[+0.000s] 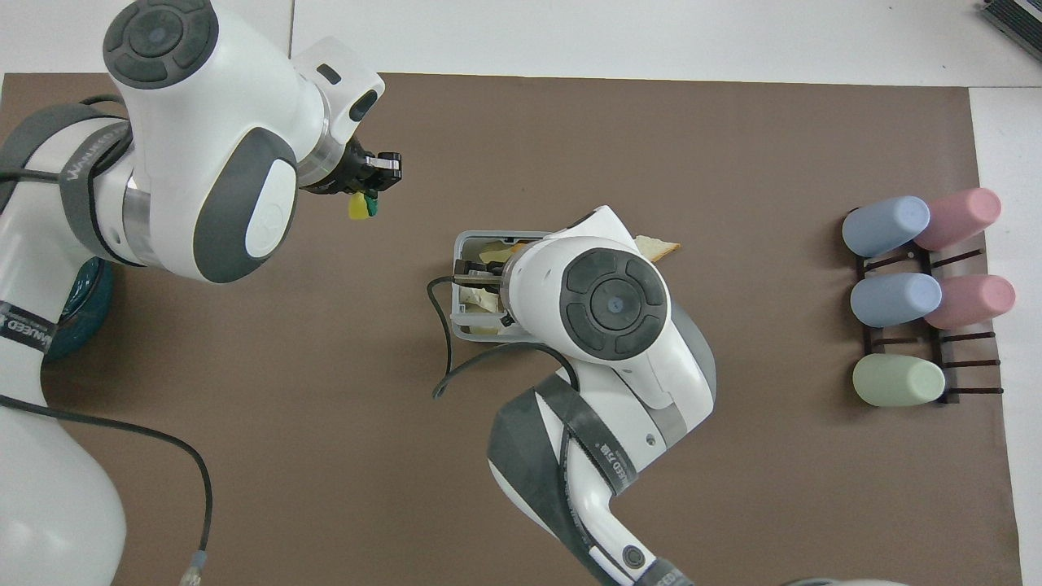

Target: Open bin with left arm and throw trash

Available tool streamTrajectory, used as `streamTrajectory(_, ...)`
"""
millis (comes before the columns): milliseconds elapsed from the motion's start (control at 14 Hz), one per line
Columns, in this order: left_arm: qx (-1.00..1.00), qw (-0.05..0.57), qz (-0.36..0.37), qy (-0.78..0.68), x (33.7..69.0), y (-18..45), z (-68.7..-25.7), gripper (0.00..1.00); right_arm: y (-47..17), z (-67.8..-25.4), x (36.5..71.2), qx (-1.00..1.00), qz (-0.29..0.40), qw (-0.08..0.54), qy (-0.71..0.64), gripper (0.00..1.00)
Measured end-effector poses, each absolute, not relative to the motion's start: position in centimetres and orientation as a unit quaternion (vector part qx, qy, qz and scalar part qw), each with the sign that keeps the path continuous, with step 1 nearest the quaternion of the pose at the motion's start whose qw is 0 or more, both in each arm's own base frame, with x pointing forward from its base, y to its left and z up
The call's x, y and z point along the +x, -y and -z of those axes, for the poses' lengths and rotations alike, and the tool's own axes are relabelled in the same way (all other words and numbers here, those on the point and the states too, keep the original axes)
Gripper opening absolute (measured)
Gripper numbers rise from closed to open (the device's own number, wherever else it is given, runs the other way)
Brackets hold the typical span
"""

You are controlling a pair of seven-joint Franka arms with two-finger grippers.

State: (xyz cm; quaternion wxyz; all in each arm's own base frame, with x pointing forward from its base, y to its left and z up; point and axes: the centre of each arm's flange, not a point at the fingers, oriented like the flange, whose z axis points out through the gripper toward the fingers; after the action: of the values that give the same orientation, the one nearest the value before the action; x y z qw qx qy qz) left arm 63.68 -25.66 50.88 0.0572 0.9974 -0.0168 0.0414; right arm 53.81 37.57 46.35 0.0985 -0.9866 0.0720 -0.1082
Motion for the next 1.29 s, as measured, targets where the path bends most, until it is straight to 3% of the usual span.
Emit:
streamTrajectory(500, 0.996, 0.071, -0.056, 0.016, 63.0, 28.2, -51.3, 0.04, -36.1, -47.0, 55.1, -0.984, 0.121, 0.105, -0.074, 1.0)
streamTrajectory(786, 0.992, 0.098, -0.085, 0.005, 60.6, 34.7, -52.1, 0.04, -28.5, -49.4, 58.1, -0.987, 0.127, 0.08, -0.058, 1.0)
streamTrajectory(1071, 0.993, 0.096, -0.066, 0.026, 56.8, 39.6, -50.8, 0.04, -20.0, -50.1, 59.7, -0.989, 0.123, 0.055, -0.055, 1.0)
streamTrajectory(1214, 0.994, 0.089, -0.052, 0.038, 54.8, 40.6, -49.3, 0.08, -16.3, -48.9, 60.4, -0.989, 0.114, 0.047, -0.081, 1.0)
streamTrajectory(1286, 0.994, 0.086, -0.046, 0.044, 53.8, 40.9, -48.8, 0.16, -14.8, -48.3, 60.6, -0.989, 0.109, 0.044, -0.095, 1.0)
